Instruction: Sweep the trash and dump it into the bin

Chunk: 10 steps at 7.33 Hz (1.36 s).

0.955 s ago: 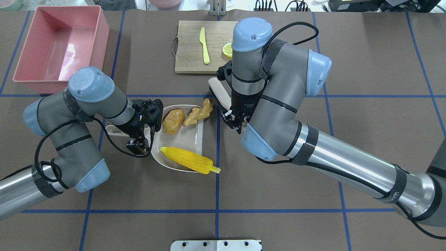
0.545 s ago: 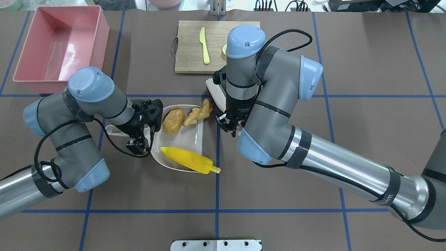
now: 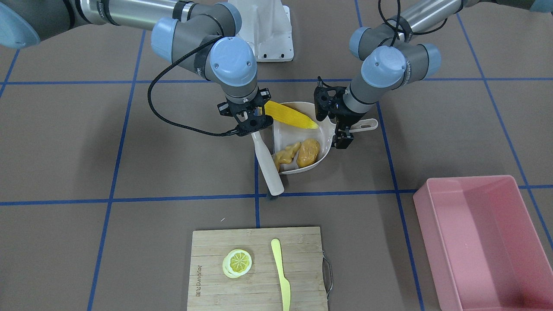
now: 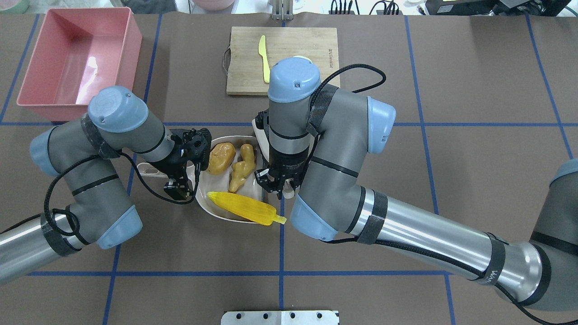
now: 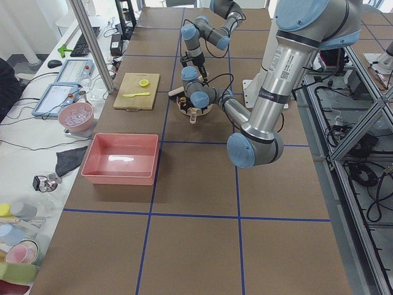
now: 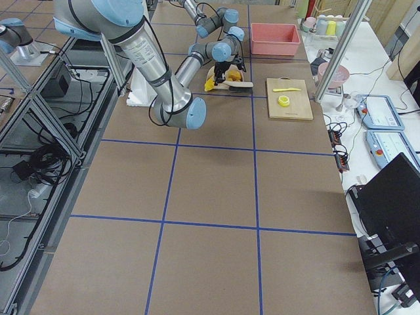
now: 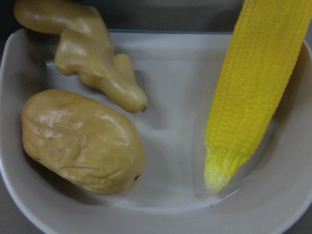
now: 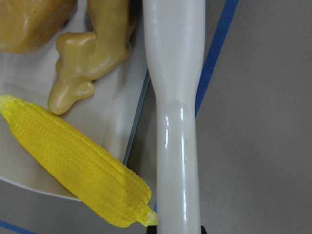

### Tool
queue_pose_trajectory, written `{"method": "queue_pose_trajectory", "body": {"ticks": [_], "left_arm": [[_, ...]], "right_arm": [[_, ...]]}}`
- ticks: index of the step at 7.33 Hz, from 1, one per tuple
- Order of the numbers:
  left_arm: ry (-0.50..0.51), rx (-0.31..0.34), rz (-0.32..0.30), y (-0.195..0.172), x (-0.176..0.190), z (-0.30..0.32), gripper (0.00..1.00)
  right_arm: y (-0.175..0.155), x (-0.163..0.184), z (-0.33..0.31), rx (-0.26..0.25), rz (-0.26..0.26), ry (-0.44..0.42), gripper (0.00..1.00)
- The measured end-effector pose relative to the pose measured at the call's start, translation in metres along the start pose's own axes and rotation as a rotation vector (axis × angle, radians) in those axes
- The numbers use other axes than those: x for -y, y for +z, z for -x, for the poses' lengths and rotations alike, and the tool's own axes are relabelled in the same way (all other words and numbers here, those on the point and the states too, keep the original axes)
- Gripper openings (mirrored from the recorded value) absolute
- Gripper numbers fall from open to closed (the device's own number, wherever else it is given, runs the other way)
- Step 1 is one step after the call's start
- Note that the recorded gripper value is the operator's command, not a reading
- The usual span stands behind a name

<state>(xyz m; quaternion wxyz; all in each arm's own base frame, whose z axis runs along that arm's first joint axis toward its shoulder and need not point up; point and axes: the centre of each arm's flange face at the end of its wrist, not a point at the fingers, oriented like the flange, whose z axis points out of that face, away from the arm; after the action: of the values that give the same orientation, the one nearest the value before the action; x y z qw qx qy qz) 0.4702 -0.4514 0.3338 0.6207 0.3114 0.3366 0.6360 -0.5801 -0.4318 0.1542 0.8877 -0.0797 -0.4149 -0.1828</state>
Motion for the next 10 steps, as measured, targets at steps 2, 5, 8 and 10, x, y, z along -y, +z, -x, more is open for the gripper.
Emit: {"method": "queue_pose_trajectory", "body": {"ticks": [2,5,8,10], "left_arm": [[0.000,0.000,0.000,0.000,0.000,0.000,0.98],[-0.001,0.000,0.001,0.000,-0.001,0.000,0.98],[0.006,-0.004,-0.011,-0.002,0.005,0.000,0.98],[0.012,-0.001,-0.014,-0.002,0.007,0.000,0.98]], "right_arm": [[-0.006,-0.004,0.005,0.023,0.001,0.015,0.00],[-0.058,-0.009,-0.039,0.022,0.024,0.036,0.00],[-0.064,-0.055,-0.078,-0.036,0.094,0.183,0.00],[-0.028,-0.077,-0.074,-0.055,0.138,0.294,0.00]]}}
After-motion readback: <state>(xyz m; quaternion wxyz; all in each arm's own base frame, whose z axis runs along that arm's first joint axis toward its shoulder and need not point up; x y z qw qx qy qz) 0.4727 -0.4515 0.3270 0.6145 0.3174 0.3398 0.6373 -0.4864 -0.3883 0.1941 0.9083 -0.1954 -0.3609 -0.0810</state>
